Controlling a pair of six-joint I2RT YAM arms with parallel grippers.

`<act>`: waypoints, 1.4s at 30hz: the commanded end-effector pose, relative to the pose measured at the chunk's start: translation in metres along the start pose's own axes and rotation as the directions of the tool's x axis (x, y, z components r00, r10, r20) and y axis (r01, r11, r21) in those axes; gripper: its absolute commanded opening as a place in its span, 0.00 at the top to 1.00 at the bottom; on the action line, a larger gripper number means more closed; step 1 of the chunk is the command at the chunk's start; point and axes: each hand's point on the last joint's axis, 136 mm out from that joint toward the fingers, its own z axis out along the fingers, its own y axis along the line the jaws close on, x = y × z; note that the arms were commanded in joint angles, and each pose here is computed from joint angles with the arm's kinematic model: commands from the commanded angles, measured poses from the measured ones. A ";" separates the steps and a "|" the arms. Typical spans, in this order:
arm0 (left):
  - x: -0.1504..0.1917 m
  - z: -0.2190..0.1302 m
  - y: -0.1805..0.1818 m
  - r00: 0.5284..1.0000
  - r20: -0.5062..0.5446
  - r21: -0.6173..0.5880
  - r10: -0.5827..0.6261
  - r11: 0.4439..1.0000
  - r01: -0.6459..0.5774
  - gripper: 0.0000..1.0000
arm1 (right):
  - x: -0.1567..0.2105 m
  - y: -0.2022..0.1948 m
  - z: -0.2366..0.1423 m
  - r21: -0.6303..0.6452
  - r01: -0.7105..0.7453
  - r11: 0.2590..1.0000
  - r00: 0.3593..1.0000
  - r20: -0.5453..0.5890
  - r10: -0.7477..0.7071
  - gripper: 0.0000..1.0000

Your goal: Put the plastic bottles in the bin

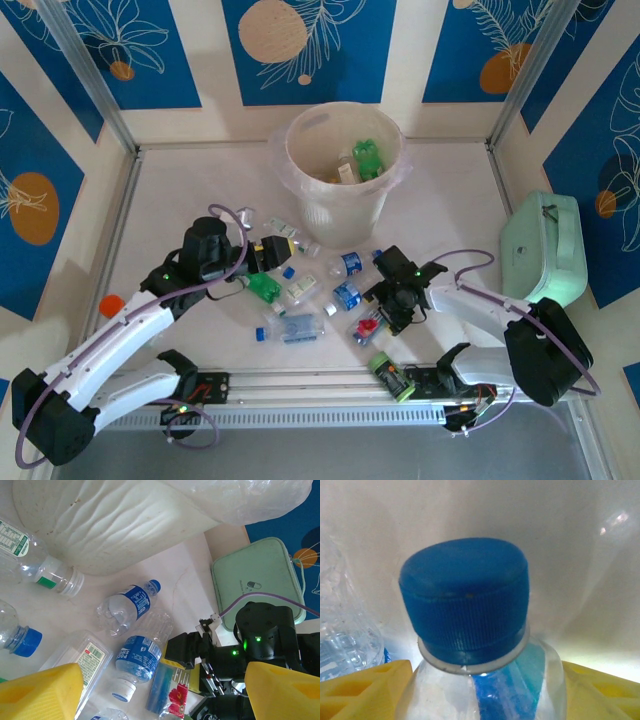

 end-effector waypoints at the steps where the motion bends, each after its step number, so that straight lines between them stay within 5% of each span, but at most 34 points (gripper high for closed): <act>1: 0.000 0.001 -0.005 1.000 0.004 0.023 0.006 1.000 -0.006 0.16 | -0.002 0.001 -0.002 0.005 0.007 1.000 1.000 0.007 -0.007 0.29; 10: -0.005 -0.002 -0.010 1.000 0.014 0.019 0.011 1.000 -0.011 0.16 | -0.003 0.008 -0.018 -0.023 0.064 0.998 0.997 0.037 -0.063 0.37; 19: -0.008 -0.002 -0.028 1.000 -0.003 0.092 0.002 0.996 -0.001 0.15 | 0.004 0.029 -0.074 -0.201 0.232 0.952 0.969 0.137 -0.207 0.42; 30: 0.023 0.014 -0.119 0.985 -0.139 0.459 0.099 0.888 -0.025 0.00 | 0.037 0.112 -0.219 -0.533 0.567 0.629 0.823 0.409 -0.395 0.42; 37: 0.031 0.013 -0.159 0.979 -0.135 0.583 0.155 0.811 -0.048 0.00 | 0.058 0.145 -0.290 -0.649 0.636 0.417 0.770 0.506 -0.387 0.42; 42: 0.031 0.011 -0.177 0.984 -0.140 0.674 0.108 0.739 0.015 0.00 | 0.067 0.155 -0.316 -0.703 0.630 0.331 0.772 0.518 -0.369 0.42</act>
